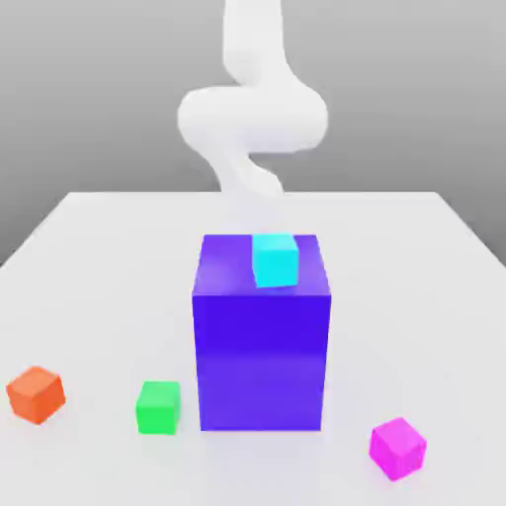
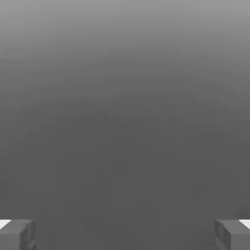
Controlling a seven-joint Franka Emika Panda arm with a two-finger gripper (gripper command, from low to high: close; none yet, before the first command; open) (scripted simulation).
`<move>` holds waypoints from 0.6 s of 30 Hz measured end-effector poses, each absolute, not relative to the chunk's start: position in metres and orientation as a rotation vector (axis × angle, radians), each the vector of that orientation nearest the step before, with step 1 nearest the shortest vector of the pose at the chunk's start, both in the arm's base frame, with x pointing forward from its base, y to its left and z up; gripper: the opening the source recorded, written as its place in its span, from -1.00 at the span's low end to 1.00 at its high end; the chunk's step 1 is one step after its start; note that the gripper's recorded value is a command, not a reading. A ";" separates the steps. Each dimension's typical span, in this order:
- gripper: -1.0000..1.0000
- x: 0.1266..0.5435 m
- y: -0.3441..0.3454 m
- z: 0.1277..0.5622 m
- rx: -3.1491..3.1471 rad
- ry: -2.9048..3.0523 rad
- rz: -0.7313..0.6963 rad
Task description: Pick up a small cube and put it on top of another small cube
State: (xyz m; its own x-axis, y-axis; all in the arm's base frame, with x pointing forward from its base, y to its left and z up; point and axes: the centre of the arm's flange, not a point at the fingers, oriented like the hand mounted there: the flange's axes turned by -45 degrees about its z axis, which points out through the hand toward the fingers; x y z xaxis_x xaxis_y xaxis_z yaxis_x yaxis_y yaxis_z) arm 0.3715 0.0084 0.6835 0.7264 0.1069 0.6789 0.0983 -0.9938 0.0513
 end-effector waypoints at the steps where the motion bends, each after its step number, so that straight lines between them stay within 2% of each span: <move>1: 0.00 0.382 0.013 0.671 2.908 0.257 1.110; 10: 0.00 0.448 0.058 0.559 2.815 0.951 0.822; 18: 0.00 0.476 0.104 0.450 2.600 1.534 0.574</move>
State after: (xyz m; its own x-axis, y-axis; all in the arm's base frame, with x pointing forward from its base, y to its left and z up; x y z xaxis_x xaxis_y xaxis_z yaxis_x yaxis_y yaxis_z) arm 0.4758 0.1036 0.4499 0.4325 0.8566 0.2813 0.8310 -0.4998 0.2441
